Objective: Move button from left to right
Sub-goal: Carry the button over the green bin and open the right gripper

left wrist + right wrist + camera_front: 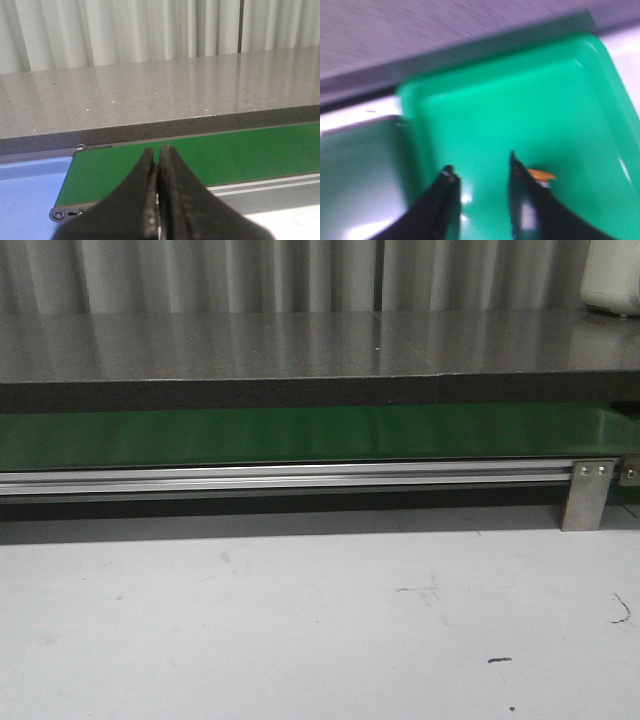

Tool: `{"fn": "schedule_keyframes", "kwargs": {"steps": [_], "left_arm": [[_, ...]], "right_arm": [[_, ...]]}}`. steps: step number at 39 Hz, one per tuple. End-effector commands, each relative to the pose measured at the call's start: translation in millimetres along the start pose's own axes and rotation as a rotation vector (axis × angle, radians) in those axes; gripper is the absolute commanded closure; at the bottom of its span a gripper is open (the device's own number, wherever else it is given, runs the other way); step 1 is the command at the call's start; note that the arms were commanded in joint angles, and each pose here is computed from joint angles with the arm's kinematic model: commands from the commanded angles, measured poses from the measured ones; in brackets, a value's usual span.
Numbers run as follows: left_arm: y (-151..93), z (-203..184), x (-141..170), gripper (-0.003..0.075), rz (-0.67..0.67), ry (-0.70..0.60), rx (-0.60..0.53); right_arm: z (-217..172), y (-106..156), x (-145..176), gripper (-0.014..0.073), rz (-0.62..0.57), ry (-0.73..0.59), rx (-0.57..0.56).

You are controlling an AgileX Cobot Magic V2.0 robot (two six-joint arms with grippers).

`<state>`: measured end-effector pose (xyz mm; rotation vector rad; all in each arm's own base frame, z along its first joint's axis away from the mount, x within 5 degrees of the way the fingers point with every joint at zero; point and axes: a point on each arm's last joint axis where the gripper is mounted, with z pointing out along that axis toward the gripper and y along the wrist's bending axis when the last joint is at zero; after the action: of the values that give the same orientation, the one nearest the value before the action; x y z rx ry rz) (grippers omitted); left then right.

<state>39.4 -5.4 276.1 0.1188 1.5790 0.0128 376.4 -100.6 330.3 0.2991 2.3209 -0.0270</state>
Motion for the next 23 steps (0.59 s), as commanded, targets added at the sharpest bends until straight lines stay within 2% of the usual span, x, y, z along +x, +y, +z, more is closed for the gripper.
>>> {"fn": "schedule_keyframes", "kwargs": {"steps": [1,5,14,18,23], "left_arm": [[1.7,-1.7,-15.6,0.0741,-0.023,-0.097,-0.009],[1.7,-1.7,-15.6,0.0741,-0.023,-0.097,-0.009],[1.7,-1.7,-15.6,0.0741,-0.023,-0.097,-0.009],[1.7,-1.7,-15.6,0.0741,-0.023,-0.097,-0.009],[1.7,-1.7,-15.6,0.0741,-0.023,-0.097,-0.009]], "right_arm": [[-52.8,29.2,-22.7,0.0578,-0.047,-0.174,-0.056],[-76.8,53.3,-24.2,0.0666,-0.090,-0.223,-0.110],[-126.5,97.6,-12.3,0.0663,-0.227,-0.315,-0.225],[-147.2,112.3,10.2,0.0663,-0.260,-0.364,-0.284],[-170.6,114.4,46.2,0.0663,-0.272,-0.461,-0.335]]}}
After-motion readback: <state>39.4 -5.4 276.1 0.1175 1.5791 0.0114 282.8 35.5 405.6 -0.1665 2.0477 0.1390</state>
